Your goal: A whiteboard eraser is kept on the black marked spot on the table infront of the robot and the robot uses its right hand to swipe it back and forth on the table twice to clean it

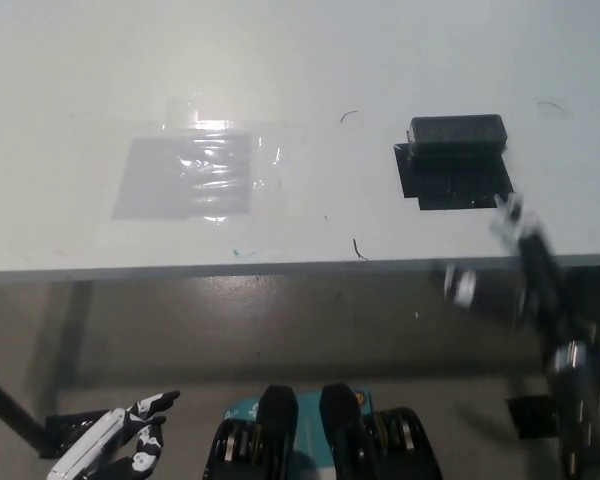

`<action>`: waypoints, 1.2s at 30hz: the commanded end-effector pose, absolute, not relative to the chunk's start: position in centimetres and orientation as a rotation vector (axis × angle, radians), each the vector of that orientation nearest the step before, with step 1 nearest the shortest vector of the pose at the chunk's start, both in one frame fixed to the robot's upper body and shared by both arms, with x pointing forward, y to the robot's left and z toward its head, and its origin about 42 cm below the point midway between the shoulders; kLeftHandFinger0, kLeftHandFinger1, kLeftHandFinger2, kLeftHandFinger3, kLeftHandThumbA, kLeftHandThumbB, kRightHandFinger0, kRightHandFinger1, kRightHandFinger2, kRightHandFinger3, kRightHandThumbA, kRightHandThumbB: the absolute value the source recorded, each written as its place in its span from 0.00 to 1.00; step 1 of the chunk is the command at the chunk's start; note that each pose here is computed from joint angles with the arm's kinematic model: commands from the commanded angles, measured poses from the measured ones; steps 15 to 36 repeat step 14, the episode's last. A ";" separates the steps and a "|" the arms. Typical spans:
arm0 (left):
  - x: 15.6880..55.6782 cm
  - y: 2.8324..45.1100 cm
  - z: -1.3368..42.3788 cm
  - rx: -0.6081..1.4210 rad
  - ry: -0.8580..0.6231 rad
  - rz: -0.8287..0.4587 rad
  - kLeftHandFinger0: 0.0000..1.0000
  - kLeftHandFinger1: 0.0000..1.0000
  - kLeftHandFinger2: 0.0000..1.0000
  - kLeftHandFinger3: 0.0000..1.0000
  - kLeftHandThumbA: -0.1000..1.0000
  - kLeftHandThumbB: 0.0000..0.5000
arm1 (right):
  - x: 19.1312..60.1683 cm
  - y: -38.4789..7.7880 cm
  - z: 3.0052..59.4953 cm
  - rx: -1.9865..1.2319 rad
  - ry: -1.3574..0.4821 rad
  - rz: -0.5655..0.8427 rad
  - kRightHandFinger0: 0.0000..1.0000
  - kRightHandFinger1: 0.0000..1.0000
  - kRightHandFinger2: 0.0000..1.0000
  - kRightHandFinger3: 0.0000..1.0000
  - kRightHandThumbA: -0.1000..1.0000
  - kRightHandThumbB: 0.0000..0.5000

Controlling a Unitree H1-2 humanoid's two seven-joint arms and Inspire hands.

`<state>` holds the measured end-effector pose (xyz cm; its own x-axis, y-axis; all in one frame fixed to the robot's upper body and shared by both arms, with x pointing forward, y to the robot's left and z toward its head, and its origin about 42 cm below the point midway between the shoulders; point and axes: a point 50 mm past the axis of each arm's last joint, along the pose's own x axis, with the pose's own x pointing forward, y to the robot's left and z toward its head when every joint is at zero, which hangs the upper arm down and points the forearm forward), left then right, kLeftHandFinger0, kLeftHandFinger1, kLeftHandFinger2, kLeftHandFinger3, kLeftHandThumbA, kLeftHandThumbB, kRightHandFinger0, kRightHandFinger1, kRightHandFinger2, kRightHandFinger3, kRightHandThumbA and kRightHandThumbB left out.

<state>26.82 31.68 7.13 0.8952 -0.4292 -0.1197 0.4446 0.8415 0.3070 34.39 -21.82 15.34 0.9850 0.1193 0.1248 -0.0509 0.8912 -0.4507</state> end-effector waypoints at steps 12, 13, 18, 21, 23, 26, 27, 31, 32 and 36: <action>28.3 31.5 8.3 0.289 -0.012 -0.481 1.00 1.00 1.00 1.00 0.88 0.91 | 21.7 -19.9 9.5 -0.108 -0.350 0.134 1.00 1.00 1.00 1.00 1.00 0.77; 28.3 31.5 8.4 0.288 -0.015 -0.478 1.00 1.00 1.00 1.00 0.88 0.90 | 22.7 -20.2 8.3 -0.125 -0.311 0.138 1.00 1.00 1.00 1.00 1.00 0.74; 28.3 31.6 8.5 0.288 -0.017 -0.476 1.00 1.00 1.00 1.00 0.88 0.89 | 23.2 -20.3 7.7 -0.131 -0.292 0.142 1.00 1.00 1.00 1.00 1.00 0.73; 28.3 31.6 8.5 0.288 -0.017 -0.476 1.00 1.00 1.00 1.00 0.88 0.89 | 23.2 -20.3 7.7 -0.131 -0.292 0.142 1.00 1.00 1.00 1.00 1.00 0.73; 28.3 31.6 8.5 0.288 -0.017 -0.476 1.00 1.00 1.00 1.00 0.88 0.89 | 23.2 -20.3 7.7 -0.131 -0.292 0.142 1.00 1.00 1.00 1.00 1.00 0.73; 28.3 31.6 8.5 0.288 -0.017 -0.476 1.00 1.00 1.00 1.00 0.88 0.89 | 23.2 -20.3 7.7 -0.131 -0.292 0.142 1.00 1.00 1.00 1.00 1.00 0.73; 28.3 31.6 8.5 0.288 -0.017 -0.476 1.00 1.00 1.00 1.00 0.88 0.89 | 23.2 -20.3 7.7 -0.131 -0.292 0.142 1.00 1.00 1.00 1.00 1.00 0.73; 28.3 31.6 8.5 0.288 -0.017 -0.476 1.00 1.00 1.00 1.00 0.88 0.89 | 23.2 -20.3 7.7 -0.131 -0.292 0.142 1.00 1.00 1.00 1.00 1.00 0.73; 28.3 31.6 8.5 0.288 -0.017 -0.476 1.00 1.00 1.00 1.00 0.88 0.89 | 23.2 -20.3 7.7 -0.131 -0.292 0.142 1.00 1.00 1.00 1.00 1.00 0.73; 28.3 31.6 8.5 0.288 -0.017 -0.476 1.00 1.00 1.00 1.00 0.88 0.89 | 23.2 -20.3 7.7 -0.131 -0.292 0.142 1.00 1.00 1.00 1.00 1.00 0.73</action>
